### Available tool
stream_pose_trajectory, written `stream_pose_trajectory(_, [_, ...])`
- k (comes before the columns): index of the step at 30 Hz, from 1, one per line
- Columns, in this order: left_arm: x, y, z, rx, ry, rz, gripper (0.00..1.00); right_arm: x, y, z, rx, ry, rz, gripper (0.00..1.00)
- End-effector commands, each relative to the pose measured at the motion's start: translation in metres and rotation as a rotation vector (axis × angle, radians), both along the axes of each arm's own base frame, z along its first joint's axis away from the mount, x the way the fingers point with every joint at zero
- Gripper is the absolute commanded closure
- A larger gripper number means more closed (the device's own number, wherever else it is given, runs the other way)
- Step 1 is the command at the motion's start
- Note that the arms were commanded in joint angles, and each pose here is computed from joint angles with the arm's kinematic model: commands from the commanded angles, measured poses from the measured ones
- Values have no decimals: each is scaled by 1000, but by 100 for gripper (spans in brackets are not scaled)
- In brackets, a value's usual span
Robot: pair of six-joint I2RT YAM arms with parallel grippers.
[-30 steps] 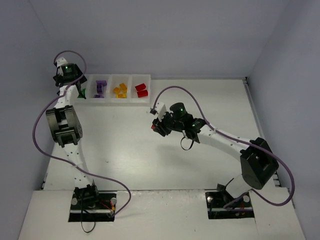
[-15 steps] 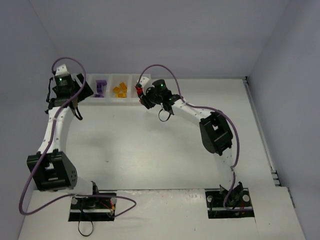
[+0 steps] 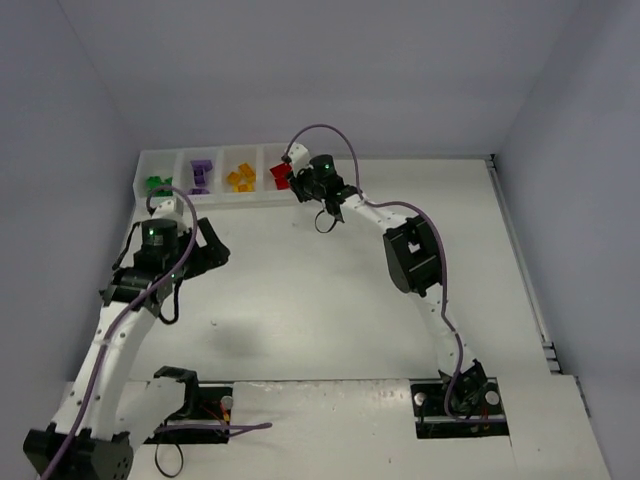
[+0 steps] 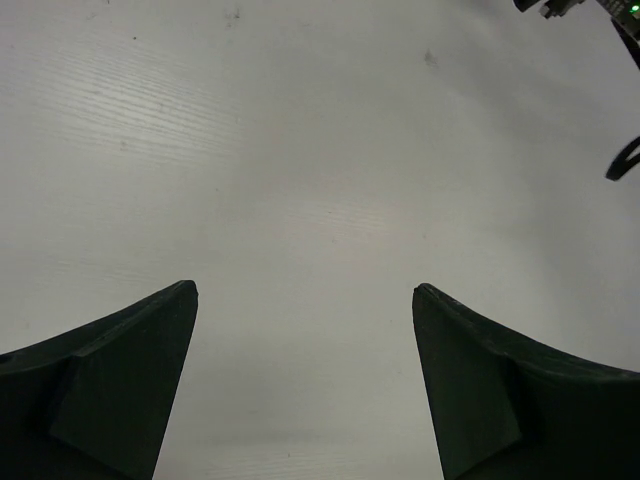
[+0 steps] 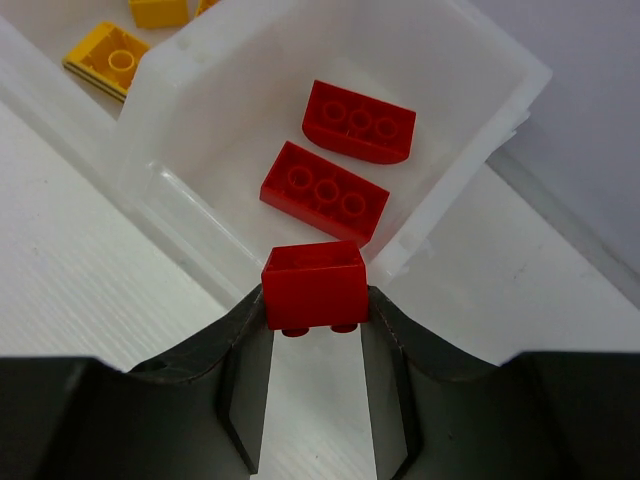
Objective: Sort the legos into containers by color
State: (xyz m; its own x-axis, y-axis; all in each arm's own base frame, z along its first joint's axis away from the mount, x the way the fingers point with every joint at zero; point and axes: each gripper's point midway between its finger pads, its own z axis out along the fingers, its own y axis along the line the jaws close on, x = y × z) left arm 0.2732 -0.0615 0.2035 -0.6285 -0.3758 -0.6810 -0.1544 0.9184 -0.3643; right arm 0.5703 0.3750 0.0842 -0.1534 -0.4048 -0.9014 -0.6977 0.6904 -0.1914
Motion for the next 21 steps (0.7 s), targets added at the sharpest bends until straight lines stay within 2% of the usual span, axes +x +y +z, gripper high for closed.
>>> stream_pose_trajectory(1, [-17, -6, 13, -78, -28, 23, 18, 22, 16, 79, 115, -228, 3, 96])
stream_pose_trajectory(7, [-35, -3, 14, -85, -47, 31, 18, 25, 31, 87, 146, -292, 30, 90])
stream_pose_trajectory(10, [-35, -6, 12, -95, -32, 20, 18, 32, 37, 89, 161, -315, 19, 81])
stream_pose_trajectory(13, [-35, -9, 10, -106, -23, 10, 18, 39, 43, 89, 169, -345, 6, 55])
stream_pose_trajectory(18, [-35, -7, 11, -94, -32, 13, 18, 48, 44, 96, 196, -392, -36, 33])
stream_pose_trajectory(19, [-34, -7, 12, -92, -33, 14, 18, 48, 43, 100, 198, -399, -40, 25])
stream_pose_trajectory(21, [-33, -6, 13, -90, -39, 13, 18, 49, 40, 116, 207, -430, -57, 20])
